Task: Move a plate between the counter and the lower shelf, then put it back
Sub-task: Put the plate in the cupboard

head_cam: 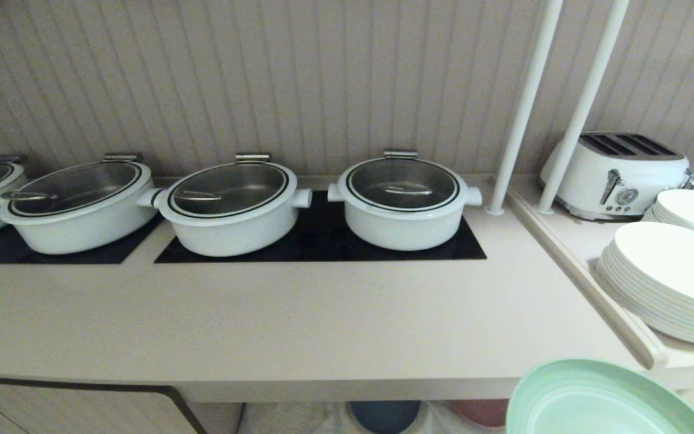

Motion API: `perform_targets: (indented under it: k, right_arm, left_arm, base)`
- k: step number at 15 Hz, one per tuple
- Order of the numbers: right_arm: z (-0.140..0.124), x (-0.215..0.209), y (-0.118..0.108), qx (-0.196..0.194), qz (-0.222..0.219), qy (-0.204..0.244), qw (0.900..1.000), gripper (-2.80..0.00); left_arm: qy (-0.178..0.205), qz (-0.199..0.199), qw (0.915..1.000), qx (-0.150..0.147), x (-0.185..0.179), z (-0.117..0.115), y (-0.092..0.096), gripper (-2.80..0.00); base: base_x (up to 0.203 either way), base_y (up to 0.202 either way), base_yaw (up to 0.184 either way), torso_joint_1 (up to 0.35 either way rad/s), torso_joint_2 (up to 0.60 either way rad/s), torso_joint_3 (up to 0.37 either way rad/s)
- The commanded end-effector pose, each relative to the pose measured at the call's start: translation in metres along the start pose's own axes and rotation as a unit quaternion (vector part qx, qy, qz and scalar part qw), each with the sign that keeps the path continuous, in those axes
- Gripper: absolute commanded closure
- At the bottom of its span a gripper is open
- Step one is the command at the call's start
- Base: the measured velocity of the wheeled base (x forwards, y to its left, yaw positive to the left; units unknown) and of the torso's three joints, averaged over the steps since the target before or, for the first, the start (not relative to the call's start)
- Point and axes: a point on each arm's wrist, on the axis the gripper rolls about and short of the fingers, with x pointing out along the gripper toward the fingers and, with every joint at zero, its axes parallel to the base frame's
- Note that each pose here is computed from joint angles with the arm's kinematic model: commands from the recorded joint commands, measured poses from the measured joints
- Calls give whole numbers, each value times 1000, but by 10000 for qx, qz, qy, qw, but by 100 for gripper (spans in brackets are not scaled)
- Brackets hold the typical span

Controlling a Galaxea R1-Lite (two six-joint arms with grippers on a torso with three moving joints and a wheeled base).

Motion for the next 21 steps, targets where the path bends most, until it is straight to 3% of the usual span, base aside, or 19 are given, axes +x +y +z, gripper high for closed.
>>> perform_targets:
  k: [1, 21]
  right_arm:
    - [1, 0, 1, 82, 6, 8, 10000, 0]
    - [-2, 1, 0, 148, 50, 92, 9998, 0]
  left_arm:
    - [0, 2, 10000, -6, 0, 0, 0, 0]
    - [0, 2, 10000, -6, 0, 0, 0, 0]
  base:
    - [0, 0, 0, 0, 0, 0]
    - [0, 0, 0, 0, 0, 0]
